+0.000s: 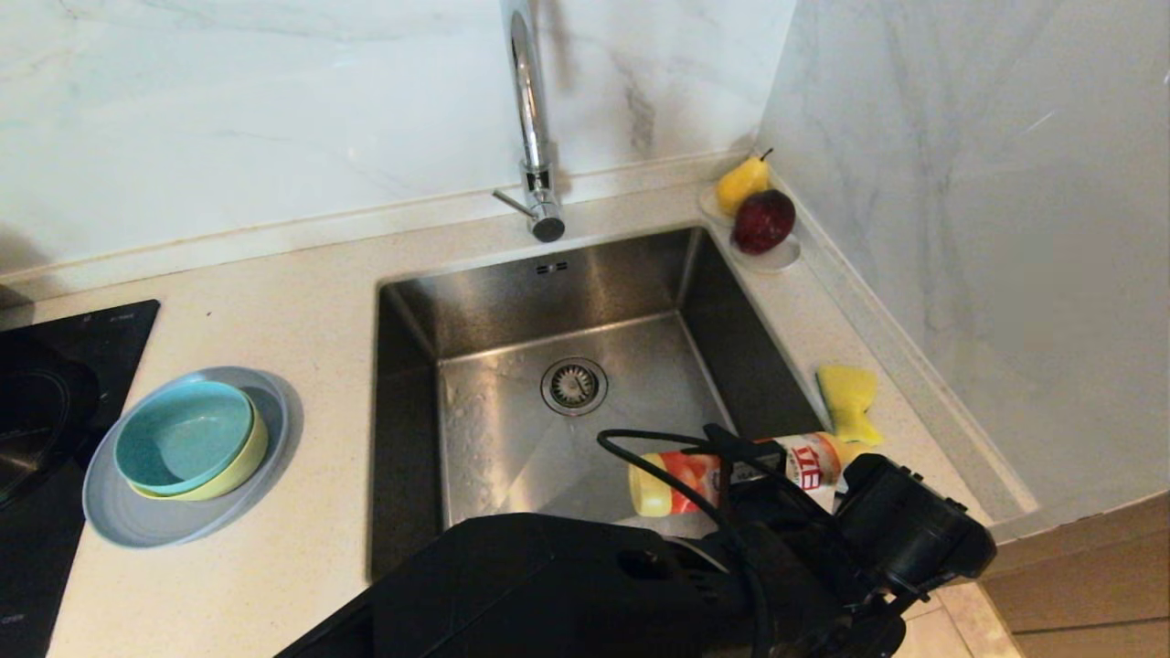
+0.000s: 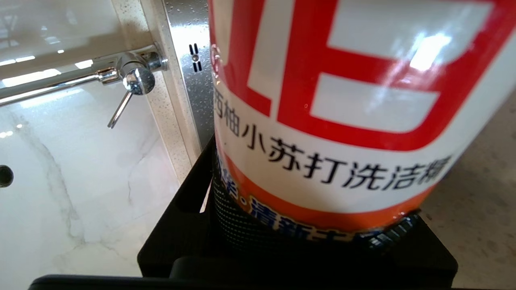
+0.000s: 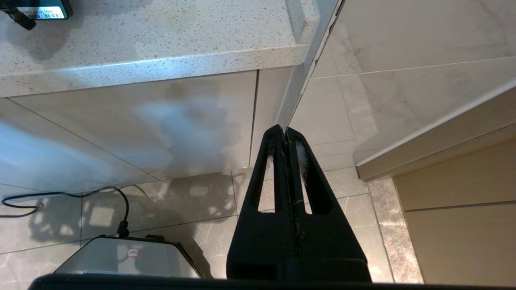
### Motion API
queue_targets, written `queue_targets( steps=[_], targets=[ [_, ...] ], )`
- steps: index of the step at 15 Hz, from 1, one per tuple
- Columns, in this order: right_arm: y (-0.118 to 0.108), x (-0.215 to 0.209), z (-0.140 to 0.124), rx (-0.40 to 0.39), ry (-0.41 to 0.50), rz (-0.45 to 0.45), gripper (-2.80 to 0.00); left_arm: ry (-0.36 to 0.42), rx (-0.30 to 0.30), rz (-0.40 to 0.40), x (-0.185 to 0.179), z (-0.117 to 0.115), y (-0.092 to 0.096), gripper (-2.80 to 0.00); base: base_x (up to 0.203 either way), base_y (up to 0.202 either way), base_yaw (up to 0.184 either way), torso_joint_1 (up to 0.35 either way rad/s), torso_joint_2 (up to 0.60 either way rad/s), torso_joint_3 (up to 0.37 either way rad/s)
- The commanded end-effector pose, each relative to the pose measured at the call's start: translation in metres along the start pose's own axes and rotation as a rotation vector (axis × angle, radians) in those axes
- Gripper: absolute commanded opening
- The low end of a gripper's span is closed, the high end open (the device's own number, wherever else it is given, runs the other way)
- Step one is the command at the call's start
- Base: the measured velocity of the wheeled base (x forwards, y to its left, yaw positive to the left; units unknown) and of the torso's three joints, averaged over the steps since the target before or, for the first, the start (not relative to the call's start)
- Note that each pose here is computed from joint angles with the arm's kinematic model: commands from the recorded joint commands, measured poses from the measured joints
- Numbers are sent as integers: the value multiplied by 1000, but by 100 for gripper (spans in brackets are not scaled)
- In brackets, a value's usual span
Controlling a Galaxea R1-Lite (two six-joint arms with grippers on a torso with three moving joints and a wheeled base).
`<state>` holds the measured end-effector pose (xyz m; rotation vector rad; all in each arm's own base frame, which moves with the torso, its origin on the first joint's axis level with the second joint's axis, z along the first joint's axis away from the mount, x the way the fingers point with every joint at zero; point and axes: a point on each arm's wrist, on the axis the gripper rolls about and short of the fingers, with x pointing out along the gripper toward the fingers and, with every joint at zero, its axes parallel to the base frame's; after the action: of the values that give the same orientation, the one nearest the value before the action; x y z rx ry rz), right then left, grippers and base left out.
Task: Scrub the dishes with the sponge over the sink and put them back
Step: Squeeze it onto the sponge
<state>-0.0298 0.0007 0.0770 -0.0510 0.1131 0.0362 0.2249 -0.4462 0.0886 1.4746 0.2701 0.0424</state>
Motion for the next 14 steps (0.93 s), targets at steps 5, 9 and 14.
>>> queue_targets(
  steps=[5, 9, 14],
  targets=[
    [0, 0, 0, -1, -1, 1, -280, 9, -38, 15, 6, 3, -3, -280, 0, 0, 0, 0, 0, 0],
    [0, 0, 0, -1, -1, 2, -280, 12, -30, 13, 8, 3, -8, -280, 0, 0, 0, 0, 0, 0],
    [0, 0, 0, 1, -1, 2, -280, 15, -44, 21, 11, 4, 0, -280, 0, 0, 0, 0, 0, 0]
  ],
)
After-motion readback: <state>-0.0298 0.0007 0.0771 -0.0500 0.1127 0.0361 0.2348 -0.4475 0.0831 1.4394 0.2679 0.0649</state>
